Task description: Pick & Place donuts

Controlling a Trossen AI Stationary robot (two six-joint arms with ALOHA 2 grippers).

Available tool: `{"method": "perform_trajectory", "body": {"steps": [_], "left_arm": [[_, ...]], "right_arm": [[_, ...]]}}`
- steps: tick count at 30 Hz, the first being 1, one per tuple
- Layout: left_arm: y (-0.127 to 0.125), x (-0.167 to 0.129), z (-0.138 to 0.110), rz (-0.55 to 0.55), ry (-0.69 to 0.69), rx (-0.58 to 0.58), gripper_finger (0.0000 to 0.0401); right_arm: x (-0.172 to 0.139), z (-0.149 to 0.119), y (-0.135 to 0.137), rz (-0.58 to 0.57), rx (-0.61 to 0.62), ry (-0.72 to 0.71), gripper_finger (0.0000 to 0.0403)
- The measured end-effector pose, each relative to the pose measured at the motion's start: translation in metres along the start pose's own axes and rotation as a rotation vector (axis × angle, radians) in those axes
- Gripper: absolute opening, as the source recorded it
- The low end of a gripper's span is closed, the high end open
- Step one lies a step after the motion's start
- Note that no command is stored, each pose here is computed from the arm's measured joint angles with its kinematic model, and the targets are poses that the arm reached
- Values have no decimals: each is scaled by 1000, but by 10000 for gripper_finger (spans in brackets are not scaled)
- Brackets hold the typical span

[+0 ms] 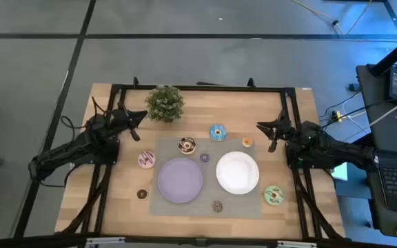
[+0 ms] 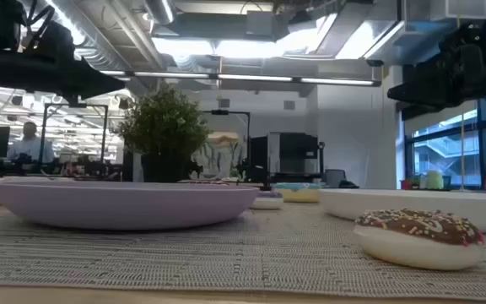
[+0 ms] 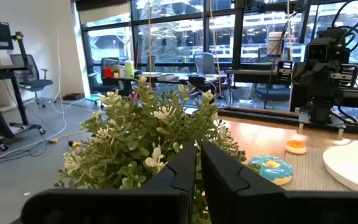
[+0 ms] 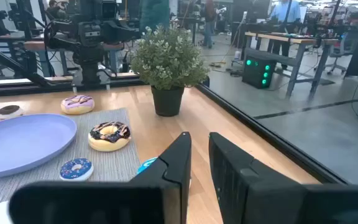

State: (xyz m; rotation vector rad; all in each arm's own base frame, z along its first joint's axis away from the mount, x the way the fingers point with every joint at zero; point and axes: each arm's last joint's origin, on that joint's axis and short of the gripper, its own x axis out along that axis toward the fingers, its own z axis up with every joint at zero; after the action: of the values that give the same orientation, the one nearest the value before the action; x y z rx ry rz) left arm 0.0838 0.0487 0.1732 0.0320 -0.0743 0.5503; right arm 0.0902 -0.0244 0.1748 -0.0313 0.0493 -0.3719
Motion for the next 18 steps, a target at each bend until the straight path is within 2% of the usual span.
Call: {"method": "perform_trajectory", "body": {"steps": [18], "left_arm": [[0, 0, 0, 0, 0, 0, 22]], "right_arm": [[0, 0, 0, 0, 2, 0, 61]]}}
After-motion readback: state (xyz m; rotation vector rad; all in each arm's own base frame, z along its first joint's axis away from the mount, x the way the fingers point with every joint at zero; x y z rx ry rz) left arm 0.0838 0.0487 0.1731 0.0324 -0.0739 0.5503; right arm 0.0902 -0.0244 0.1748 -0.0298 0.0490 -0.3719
